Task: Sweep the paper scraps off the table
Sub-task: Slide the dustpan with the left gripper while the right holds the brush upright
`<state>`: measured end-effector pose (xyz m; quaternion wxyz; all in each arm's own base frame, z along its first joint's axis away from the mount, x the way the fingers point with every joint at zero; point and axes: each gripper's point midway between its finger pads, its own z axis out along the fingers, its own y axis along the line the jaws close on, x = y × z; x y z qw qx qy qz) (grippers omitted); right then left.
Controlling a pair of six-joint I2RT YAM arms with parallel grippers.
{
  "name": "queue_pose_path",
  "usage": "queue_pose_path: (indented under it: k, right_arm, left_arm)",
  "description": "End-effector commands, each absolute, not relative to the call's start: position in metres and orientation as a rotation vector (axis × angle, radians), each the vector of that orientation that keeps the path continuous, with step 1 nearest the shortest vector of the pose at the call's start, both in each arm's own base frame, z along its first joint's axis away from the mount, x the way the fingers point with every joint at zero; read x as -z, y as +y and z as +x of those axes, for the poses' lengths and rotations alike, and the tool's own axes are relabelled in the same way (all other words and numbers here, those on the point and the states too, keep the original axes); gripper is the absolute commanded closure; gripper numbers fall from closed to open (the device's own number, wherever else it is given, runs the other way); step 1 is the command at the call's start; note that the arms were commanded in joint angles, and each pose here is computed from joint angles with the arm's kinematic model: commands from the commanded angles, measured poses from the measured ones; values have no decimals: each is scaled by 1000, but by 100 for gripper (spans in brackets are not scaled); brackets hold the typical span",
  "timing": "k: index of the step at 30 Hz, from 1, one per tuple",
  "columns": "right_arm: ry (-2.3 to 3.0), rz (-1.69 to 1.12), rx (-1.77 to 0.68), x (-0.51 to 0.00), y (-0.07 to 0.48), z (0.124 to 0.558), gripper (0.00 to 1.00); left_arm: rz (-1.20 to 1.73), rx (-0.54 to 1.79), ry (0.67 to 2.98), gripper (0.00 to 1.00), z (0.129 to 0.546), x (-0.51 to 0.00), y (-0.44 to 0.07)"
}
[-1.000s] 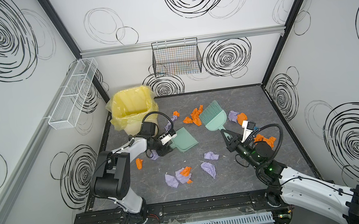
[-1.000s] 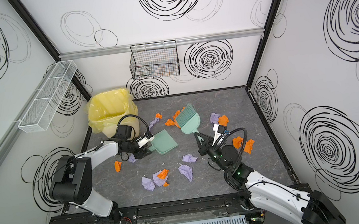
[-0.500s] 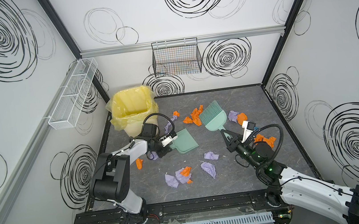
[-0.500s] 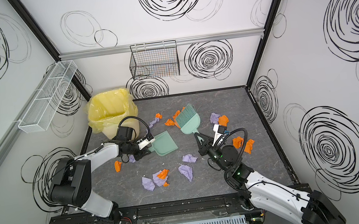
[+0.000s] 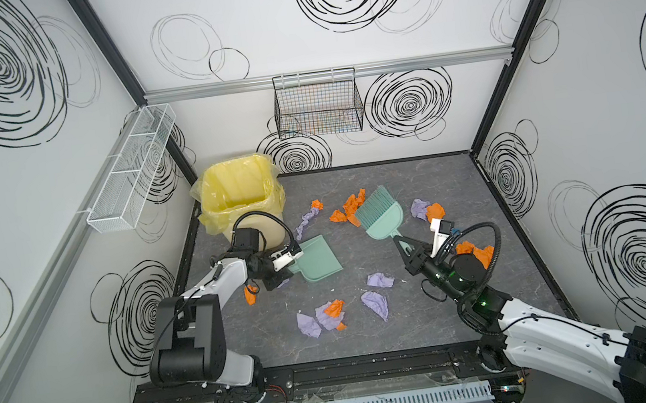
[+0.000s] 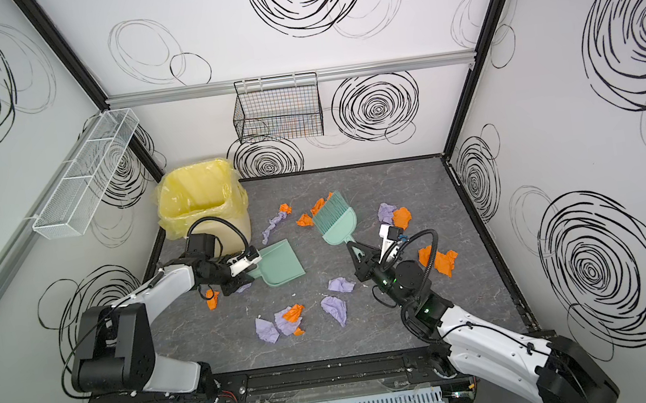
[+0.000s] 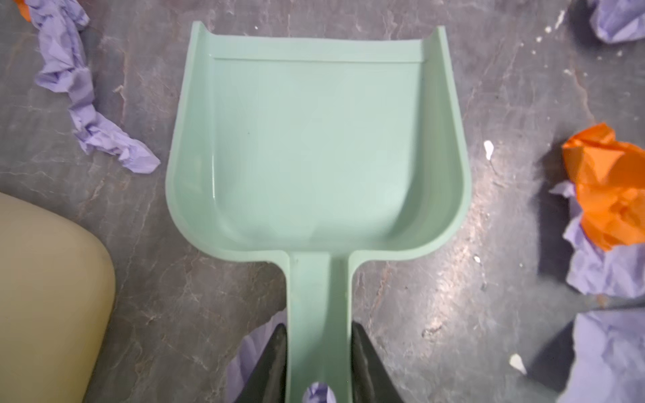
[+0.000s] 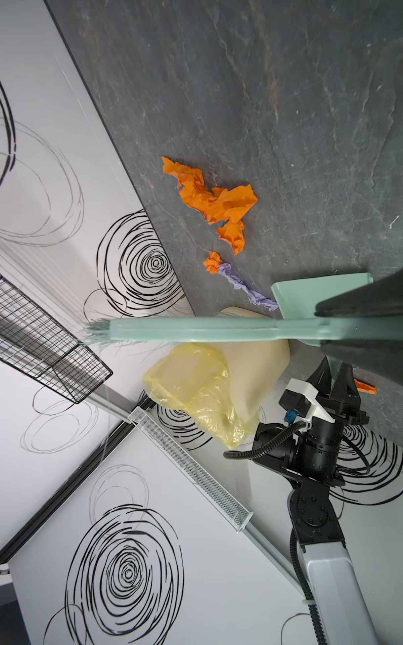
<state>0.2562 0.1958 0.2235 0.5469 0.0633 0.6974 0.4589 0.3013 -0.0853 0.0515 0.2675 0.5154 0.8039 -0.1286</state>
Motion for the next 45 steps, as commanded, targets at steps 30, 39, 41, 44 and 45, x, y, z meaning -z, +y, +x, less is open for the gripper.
queue_pose_path:
  k: [30, 39, 41, 44, 45]
  right_arm:
    - [1685, 137, -1107, -218, 210, 260, 100]
    - [1689, 138, -1107, -213, 211, 260, 100]
    - [1691, 137, -1107, -213, 211, 260, 100]
    - [1689, 136, -1107, -213, 211, 260, 100]
    - [1688, 137, -1106, -213, 210, 260, 100]
  left_arm:
    - [1425, 513, 1881, 40, 299, -54, -83]
    - [1427, 491, 1882, 45, 301, -51, -83]
    - [1434, 485, 1885, 47, 301, -50, -84]
    - [1443, 470, 1890, 49, 300, -47, -85]
    - [1447, 460, 1885, 50, 301, -47, -85]
